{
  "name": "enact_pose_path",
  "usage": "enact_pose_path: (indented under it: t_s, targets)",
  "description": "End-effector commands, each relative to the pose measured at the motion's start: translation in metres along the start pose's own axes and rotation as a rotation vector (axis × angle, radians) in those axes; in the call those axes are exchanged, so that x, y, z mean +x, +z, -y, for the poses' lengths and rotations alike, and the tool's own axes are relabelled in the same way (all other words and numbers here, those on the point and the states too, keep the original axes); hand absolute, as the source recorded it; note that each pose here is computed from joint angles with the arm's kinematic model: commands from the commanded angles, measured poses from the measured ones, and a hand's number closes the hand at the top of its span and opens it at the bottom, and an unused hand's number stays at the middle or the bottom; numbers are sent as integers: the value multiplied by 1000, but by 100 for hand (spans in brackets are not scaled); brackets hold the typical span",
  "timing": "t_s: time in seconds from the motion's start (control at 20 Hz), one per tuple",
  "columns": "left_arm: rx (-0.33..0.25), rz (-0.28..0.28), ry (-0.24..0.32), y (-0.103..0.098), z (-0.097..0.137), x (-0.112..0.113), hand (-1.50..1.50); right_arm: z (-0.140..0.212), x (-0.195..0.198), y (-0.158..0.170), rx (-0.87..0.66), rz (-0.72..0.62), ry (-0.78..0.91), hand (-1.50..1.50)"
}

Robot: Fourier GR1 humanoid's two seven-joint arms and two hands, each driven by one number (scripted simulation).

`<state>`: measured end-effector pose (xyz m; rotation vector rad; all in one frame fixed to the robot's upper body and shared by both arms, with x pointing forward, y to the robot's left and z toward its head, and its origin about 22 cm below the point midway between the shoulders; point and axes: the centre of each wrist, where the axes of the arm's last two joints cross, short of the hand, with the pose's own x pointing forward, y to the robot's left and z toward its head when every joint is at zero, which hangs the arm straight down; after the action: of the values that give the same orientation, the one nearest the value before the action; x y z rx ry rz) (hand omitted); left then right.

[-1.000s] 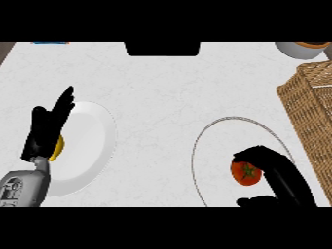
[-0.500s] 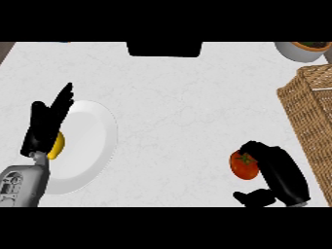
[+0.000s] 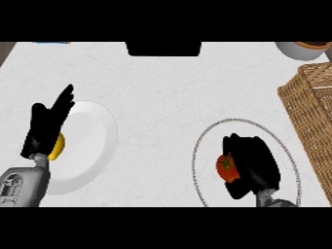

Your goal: Pick the tomato from the placemat and place it in the basket

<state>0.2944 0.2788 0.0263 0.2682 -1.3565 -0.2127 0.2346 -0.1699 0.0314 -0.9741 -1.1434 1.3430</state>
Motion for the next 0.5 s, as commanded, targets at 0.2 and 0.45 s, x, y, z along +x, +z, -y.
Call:
enact_pose_path:
  t_s: [0.2, 0.45]
  targets:
    - [10, -7, 23, 4, 10, -10, 0, 59, 15, 31, -98, 41, -382, 150]
    - [3, -18, 13, -2, -3, 4, 0, 113, 13, 62, -312, 87, -646, 150]
